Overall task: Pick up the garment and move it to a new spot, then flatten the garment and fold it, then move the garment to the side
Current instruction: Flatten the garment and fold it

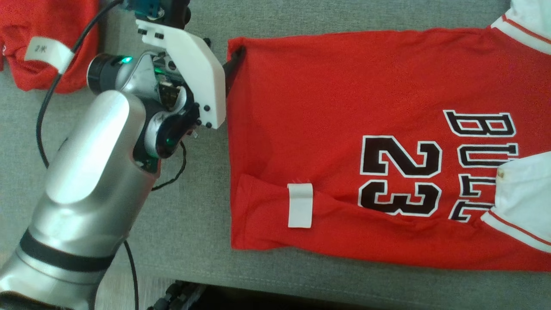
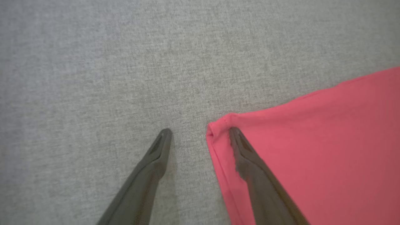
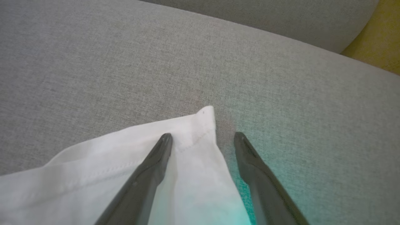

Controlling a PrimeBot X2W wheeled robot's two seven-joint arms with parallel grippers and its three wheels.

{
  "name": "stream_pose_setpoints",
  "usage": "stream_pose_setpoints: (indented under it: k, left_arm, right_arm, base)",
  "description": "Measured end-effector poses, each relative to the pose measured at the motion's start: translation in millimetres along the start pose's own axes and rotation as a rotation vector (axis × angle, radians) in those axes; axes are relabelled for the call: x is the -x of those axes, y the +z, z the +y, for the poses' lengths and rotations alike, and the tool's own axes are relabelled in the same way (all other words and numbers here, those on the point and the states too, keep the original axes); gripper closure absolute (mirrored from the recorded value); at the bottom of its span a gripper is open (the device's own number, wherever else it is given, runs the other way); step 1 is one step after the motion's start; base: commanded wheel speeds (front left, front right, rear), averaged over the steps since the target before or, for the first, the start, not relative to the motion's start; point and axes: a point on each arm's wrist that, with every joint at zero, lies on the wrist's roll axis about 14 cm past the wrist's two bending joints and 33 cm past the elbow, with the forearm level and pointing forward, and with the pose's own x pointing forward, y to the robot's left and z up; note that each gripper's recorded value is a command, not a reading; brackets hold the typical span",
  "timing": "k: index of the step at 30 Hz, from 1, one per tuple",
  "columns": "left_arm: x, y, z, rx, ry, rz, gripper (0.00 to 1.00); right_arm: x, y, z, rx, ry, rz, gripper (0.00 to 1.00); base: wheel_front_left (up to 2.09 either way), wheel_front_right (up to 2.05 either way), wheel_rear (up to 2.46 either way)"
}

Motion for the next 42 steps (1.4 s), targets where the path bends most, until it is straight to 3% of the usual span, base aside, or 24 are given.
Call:
stream_pose_setpoints:
  k: [25, 28, 30, 31, 32, 33, 34, 42]
  left_arm:
    - [1, 2, -22, -0.154, -0.027, 0.108, 0.0]
    - [-1, 4, -23, -0.159, -0.027, 0.109, 0.0]
    - [-2, 3, -24, -0.157, -0.026, 0.112, 0.0]
    - [-3, 4, -24, -0.157, -0.026, 0.113, 0.26]
    - [-3, 4, -24, -0.159, -0.026, 0.115, 0.6]
    - [-4, 5, -24, -0.162, -0.026, 0.115, 0.81]
    - [-5, 6, -25, -0.167, -0.027, 0.113, 1.0]
    - [-6, 10, -28, -0.183, -0.043, 0.105, 1.0]
  right_arm:
    - [4, -3, 2, 0.024, -0.001, 0.028, 0.0]
    - [4, -4, 3, 0.023, 0.002, 0.028, 0.05]
    - [5, -5, 3, 0.024, 0.002, 0.032, 0.18]
    - [4, -5, 3, 0.024, 0.002, 0.033, 0.29]
    - [3, -5, 4, 0.024, 0.005, 0.032, 0.56]
    - [3, -5, 5, 0.026, 0.006, 0.031, 1.0]
    - [2, -5, 6, 0.026, 0.008, 0.032, 1.0]
    - [5, 8, -3, -0.004, -0.01, -0.069, 1.0]
  base:
    - [0.0, 0.0, 0.0]
    - [0.0, 0.0, 0.0]
    - [0.0, 0.0, 0.0]
    - [0.0, 0.0, 0.0]
    - [0.0, 0.0, 0.0]
    - [0.0, 0.0, 0.0]
    - [0.0, 0.0, 0.0]
    - [0.0, 0.0, 0.0]
